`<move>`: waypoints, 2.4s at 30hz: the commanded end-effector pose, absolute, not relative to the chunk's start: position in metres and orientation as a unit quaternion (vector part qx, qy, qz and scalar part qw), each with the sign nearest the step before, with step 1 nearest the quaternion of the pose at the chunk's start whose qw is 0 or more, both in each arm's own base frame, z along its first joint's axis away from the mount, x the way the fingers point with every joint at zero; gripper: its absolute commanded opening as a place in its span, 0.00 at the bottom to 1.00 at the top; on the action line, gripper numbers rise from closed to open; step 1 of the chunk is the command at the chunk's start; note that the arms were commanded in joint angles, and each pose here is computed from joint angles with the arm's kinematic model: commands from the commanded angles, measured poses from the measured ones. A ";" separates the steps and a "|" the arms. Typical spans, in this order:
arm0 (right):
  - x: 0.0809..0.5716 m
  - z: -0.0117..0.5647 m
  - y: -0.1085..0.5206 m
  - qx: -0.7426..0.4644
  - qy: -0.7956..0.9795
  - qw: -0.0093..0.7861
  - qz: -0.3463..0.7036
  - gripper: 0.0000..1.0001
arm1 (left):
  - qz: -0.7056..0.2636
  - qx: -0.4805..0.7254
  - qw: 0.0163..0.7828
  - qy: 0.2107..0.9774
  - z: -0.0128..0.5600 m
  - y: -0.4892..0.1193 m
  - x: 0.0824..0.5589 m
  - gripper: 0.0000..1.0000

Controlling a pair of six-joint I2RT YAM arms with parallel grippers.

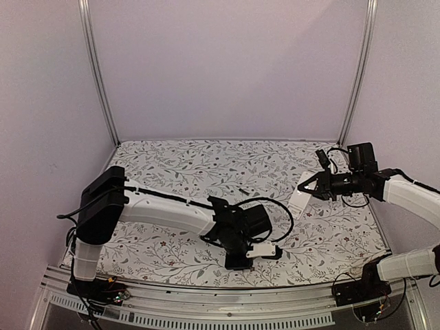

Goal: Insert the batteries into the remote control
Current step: Pick up the battery from the center of the board, then place the battery in the battery compartment.

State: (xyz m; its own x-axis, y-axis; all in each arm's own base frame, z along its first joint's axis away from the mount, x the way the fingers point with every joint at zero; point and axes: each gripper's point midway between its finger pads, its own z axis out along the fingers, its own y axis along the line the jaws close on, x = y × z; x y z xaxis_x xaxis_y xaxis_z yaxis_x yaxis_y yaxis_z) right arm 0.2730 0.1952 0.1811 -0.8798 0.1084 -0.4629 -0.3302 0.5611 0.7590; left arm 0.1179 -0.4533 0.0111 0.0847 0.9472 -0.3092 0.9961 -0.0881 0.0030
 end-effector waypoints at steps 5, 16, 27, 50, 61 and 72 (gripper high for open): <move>0.269 0.181 0.196 -0.064 0.848 0.228 0.473 0.00 | -0.082 0.736 0.093 0.665 -0.003 -0.438 0.114 0.04; 0.250 0.185 0.242 -0.115 0.833 0.184 0.509 0.00 | -0.211 0.702 0.293 0.614 0.133 -0.458 0.134 0.00; 0.232 0.192 0.286 -0.160 0.815 0.164 0.533 0.00 | -0.273 0.691 0.394 0.542 0.203 -0.478 0.129 0.00; 0.211 0.201 0.324 -0.188 0.787 0.134 0.572 0.00 | -0.255 0.715 0.383 0.527 0.178 -0.489 0.136 0.00; 0.206 0.209 0.328 -0.200 0.773 0.130 0.588 0.00 | -0.239 0.719 0.374 0.536 0.162 -0.482 0.146 0.00; 0.204 0.213 0.328 -0.205 0.768 0.130 0.593 0.00 | -0.203 0.737 0.352 0.540 0.142 -0.465 0.149 0.04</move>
